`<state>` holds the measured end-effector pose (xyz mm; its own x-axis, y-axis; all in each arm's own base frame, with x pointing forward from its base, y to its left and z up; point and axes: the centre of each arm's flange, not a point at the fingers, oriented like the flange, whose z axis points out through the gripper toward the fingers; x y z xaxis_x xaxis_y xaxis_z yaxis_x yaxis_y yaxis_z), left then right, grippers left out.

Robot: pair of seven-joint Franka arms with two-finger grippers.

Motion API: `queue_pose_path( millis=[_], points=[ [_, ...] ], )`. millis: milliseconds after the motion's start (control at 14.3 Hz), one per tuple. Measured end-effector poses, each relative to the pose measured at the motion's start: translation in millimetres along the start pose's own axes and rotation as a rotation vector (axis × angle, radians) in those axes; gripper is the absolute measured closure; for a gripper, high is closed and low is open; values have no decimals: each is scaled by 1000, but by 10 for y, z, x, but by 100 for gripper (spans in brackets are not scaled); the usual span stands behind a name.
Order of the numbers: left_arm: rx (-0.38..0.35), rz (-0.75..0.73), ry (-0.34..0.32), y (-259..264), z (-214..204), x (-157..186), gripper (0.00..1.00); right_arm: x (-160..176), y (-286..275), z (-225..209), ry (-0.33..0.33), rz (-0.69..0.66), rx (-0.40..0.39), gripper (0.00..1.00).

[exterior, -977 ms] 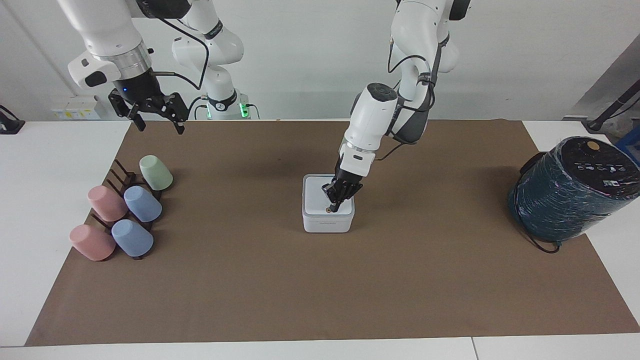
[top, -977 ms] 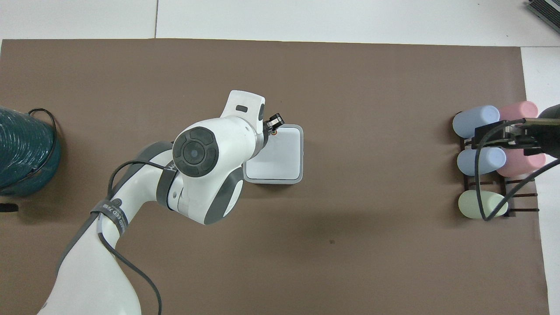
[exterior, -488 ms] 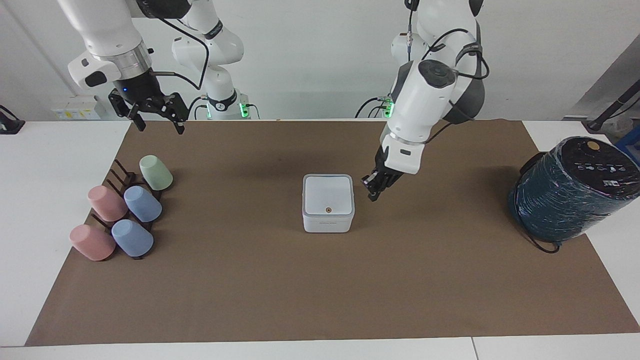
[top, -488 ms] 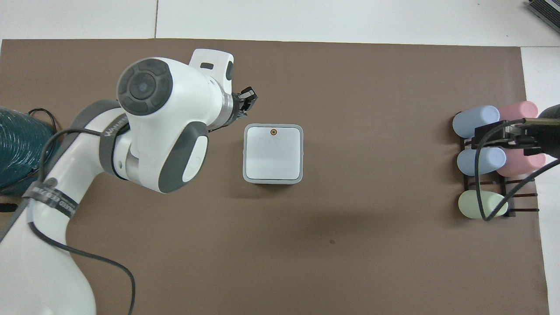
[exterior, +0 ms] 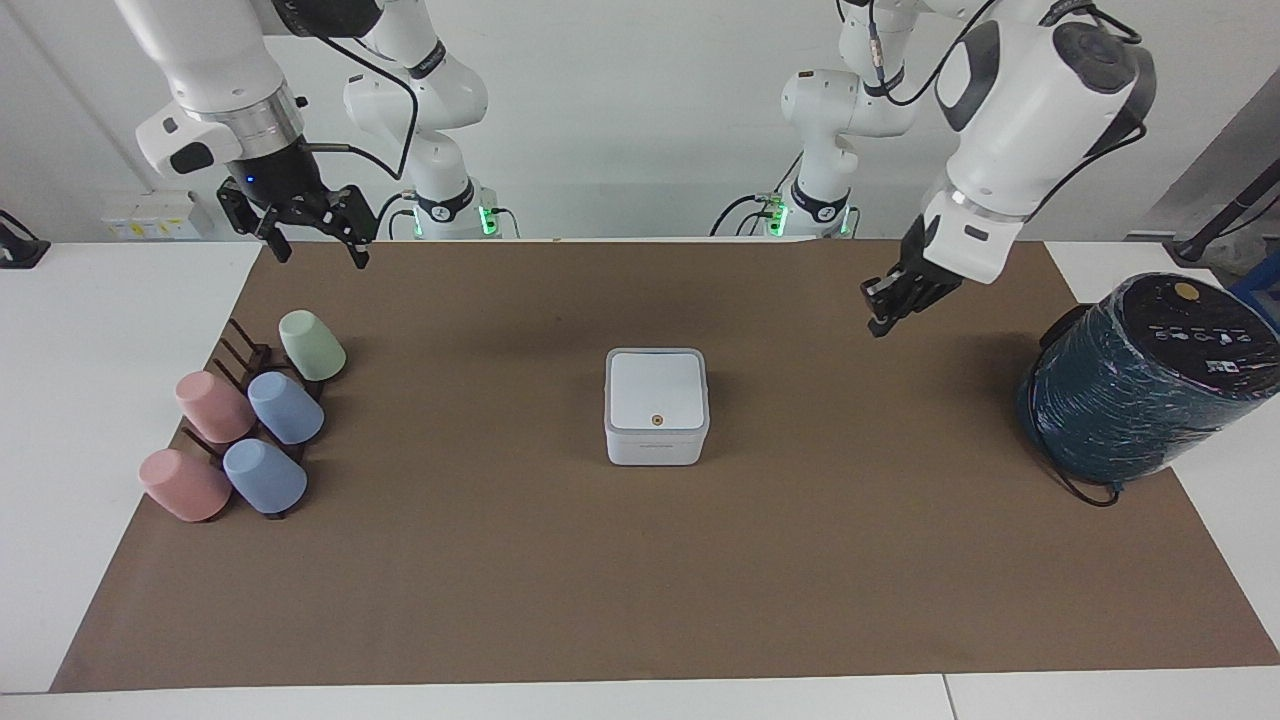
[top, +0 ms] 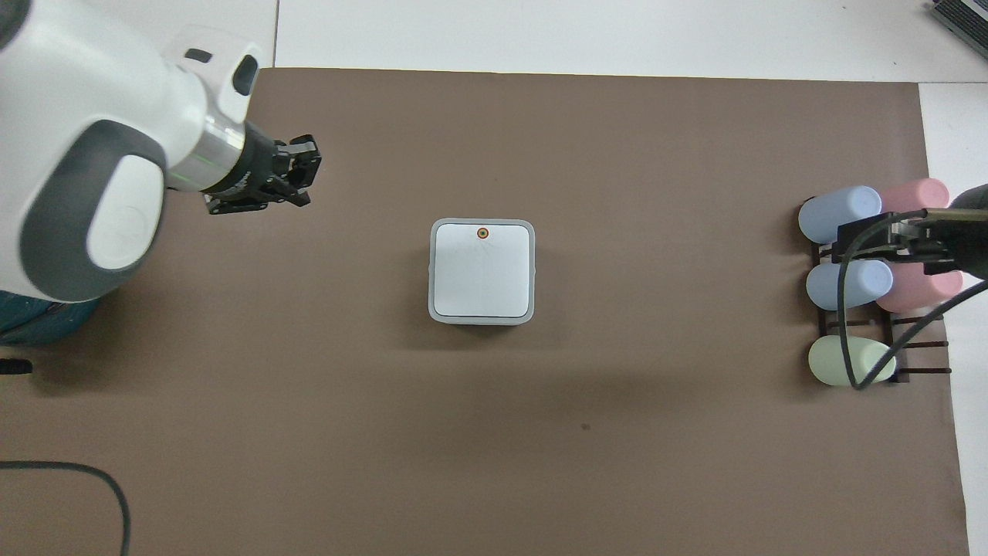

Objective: Close trash can lid

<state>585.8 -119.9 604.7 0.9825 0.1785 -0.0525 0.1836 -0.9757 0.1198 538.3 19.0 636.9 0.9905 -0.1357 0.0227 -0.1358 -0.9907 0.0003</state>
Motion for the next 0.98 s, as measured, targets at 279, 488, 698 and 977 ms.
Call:
queue_pose_path(
  millis=[279,488,698,977],
  points=[
    [83,125,-22,-291,-126,-63,74,0,0,0,0,0,0,0],
    [106,154,-17,-336,-153,-67,60,0,0,0,0,0,0,0],
    [115,192,-10,-380,-166,-46,27,0,0,0,0,0,0,0],
    [115,233,12,-660,-240,54,0,0,0,0,0,0,0,0]
  ],
)
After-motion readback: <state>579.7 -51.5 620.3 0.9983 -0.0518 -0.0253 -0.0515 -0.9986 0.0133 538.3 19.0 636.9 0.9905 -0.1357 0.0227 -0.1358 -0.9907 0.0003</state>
